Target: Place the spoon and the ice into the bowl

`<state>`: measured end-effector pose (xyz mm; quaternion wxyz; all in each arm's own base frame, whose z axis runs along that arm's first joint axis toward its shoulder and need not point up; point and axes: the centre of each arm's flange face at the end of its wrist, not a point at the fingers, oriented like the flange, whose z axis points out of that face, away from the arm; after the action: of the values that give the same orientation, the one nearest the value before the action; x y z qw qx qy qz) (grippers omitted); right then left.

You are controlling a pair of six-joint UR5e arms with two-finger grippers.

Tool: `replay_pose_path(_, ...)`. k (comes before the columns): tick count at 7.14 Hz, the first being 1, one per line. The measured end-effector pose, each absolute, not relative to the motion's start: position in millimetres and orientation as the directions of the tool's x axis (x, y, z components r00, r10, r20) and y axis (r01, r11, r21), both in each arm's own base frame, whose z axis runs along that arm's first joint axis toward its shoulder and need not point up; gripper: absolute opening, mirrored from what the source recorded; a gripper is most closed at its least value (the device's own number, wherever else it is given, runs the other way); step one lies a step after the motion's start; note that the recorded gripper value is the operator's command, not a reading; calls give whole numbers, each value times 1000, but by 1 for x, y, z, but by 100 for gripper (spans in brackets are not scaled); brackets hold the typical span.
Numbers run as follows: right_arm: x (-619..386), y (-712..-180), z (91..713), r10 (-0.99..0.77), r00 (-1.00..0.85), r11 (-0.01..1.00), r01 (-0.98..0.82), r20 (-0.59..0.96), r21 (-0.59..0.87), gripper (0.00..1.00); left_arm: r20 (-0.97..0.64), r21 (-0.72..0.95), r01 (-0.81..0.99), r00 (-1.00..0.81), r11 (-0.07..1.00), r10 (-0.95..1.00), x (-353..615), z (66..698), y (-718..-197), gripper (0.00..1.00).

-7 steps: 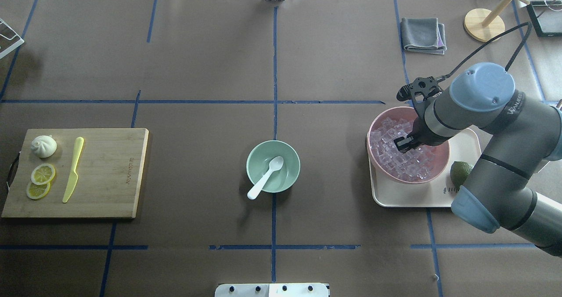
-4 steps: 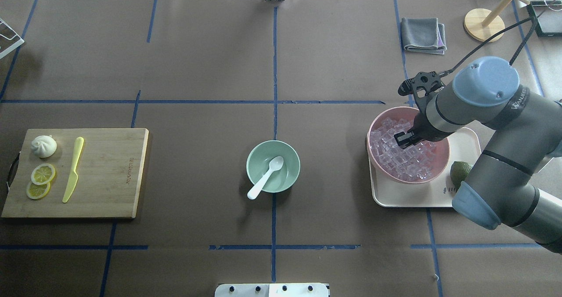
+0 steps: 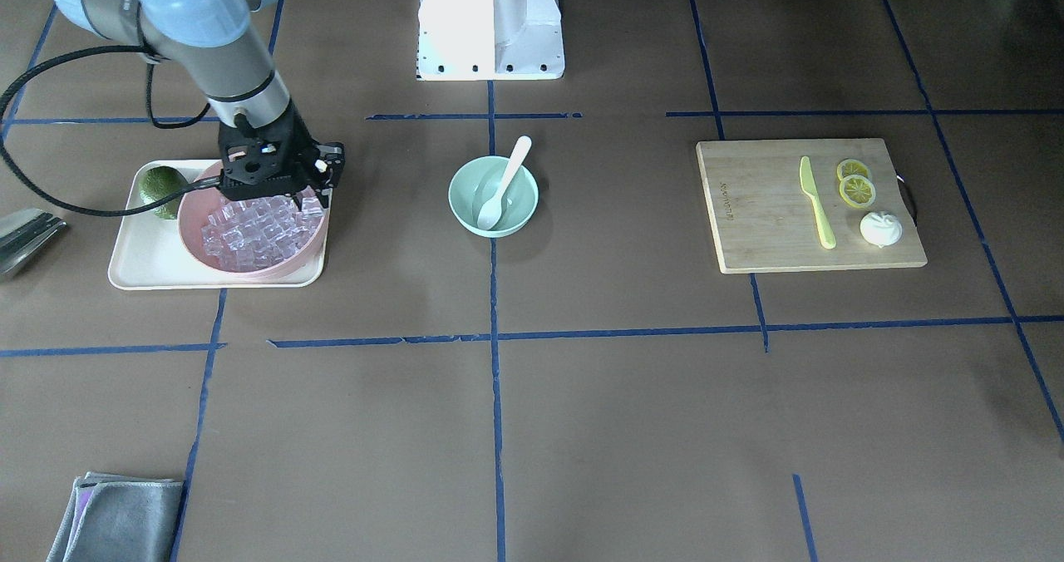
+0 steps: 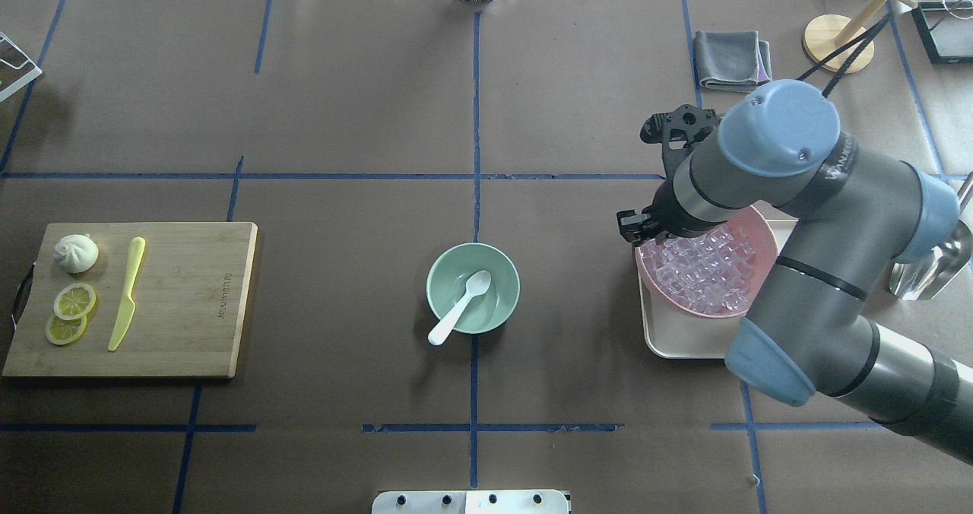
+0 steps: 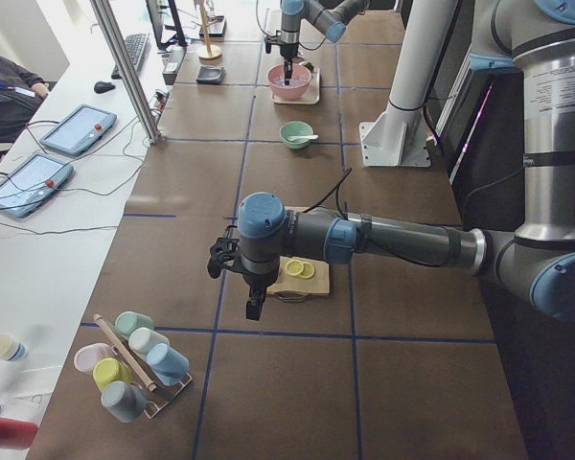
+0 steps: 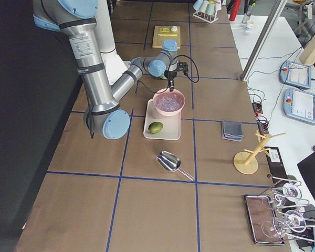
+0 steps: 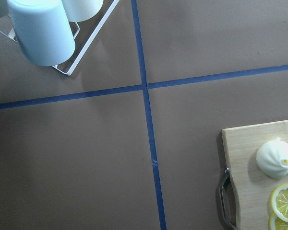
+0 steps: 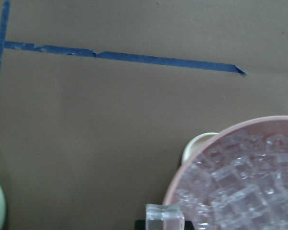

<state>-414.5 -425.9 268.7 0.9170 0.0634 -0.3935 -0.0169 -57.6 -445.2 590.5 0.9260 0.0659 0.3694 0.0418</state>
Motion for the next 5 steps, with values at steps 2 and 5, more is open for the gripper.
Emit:
replay_pose_path(2,-475,-404,205,9,693,991,-104,721,87,3,-679,153,-29,723,988,126,-57,590,-446,100)
replay_pose_path(5,-582,-392,151,220,692,966,-255,688,-53,5,-701,148,-28,702,989,125,-55,590,-445,100)
